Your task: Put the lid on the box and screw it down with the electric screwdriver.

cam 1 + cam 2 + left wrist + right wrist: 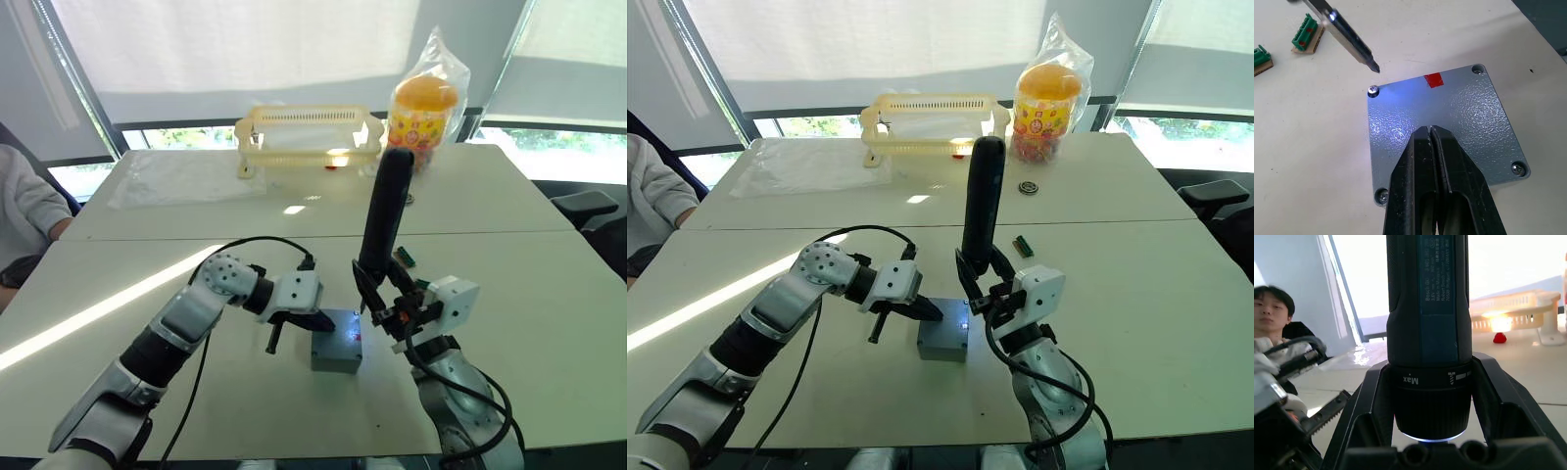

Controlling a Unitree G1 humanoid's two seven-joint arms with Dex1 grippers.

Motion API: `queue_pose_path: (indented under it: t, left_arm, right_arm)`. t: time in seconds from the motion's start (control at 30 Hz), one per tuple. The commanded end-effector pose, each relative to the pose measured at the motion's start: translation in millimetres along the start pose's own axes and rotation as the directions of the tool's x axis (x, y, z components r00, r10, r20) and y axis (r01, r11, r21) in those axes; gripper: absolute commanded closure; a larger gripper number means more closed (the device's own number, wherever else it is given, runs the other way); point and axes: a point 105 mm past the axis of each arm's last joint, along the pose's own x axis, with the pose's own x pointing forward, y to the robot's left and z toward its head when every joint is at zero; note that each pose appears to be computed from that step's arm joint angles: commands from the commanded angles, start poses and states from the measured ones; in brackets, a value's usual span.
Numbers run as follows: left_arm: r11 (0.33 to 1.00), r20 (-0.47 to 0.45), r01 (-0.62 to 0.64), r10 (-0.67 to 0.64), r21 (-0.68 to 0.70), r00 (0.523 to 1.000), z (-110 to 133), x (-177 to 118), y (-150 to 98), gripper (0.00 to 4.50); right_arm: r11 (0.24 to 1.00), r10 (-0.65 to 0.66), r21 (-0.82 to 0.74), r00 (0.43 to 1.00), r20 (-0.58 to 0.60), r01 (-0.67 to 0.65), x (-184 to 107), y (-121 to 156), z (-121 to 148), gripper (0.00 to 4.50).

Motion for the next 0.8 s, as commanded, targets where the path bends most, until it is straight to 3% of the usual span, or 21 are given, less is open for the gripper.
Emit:
queue_pose_path:
  t: [0.03, 0.8]
  left_arm:
    - [0.992, -0.11, 0.059, -0.072, -0.115, 0.991, -38, 11, -18, 4.5]
    - [0.992, -0.126, 0.06, -0.073, -0.107, 0.989, -39, 7, -18, 4.5]
  right_arm:
    - [1.0, 0.006, -0.011, 0.991, 0.135, -0.004, 5, 5, 35, 2.68]
    - [0.999, 0.012, -0.034, 0.997, 0.081, -0.01, 7, 3, 0, 2.68]
